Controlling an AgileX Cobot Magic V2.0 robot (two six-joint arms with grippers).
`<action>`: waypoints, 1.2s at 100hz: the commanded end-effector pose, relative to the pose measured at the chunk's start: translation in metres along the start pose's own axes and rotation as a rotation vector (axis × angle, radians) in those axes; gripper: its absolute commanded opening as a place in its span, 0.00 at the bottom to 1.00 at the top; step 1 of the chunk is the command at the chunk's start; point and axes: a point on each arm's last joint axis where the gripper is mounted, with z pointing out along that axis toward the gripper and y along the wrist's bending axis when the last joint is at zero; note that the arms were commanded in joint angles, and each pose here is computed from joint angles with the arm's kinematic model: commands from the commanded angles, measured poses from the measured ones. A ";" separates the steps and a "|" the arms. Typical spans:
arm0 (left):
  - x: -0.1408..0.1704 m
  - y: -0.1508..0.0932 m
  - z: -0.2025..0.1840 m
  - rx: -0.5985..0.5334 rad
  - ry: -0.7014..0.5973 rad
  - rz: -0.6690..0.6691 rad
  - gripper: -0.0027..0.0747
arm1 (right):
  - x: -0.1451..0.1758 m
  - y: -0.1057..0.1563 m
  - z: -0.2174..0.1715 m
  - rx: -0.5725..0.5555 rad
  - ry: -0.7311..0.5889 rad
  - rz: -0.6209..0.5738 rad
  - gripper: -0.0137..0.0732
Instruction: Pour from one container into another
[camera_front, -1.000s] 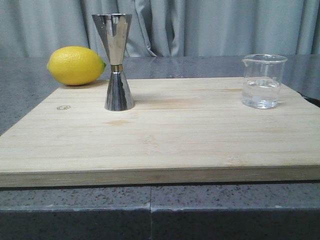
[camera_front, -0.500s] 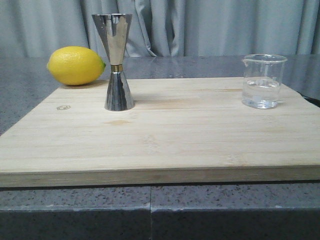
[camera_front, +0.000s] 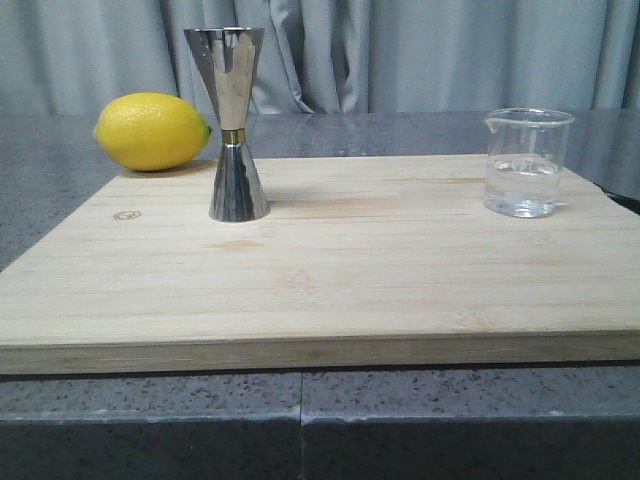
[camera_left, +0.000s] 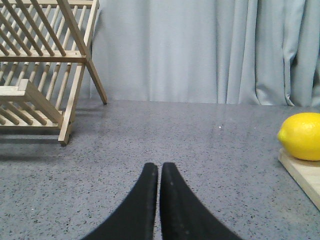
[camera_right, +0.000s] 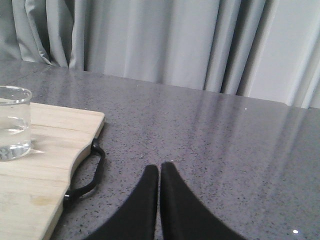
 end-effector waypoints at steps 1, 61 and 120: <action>0.000 0.000 -0.001 0.003 -0.078 -0.003 0.01 | -0.005 -0.001 -0.002 0.018 -0.084 -0.009 0.10; -0.006 0.000 -0.002 0.005 -0.145 -0.005 0.01 | -0.008 -0.001 -0.002 0.023 -0.113 -0.009 0.10; -0.019 0.003 -0.005 -0.004 -0.267 -0.207 0.01 | -0.017 -0.004 -0.003 0.033 -0.159 0.139 0.10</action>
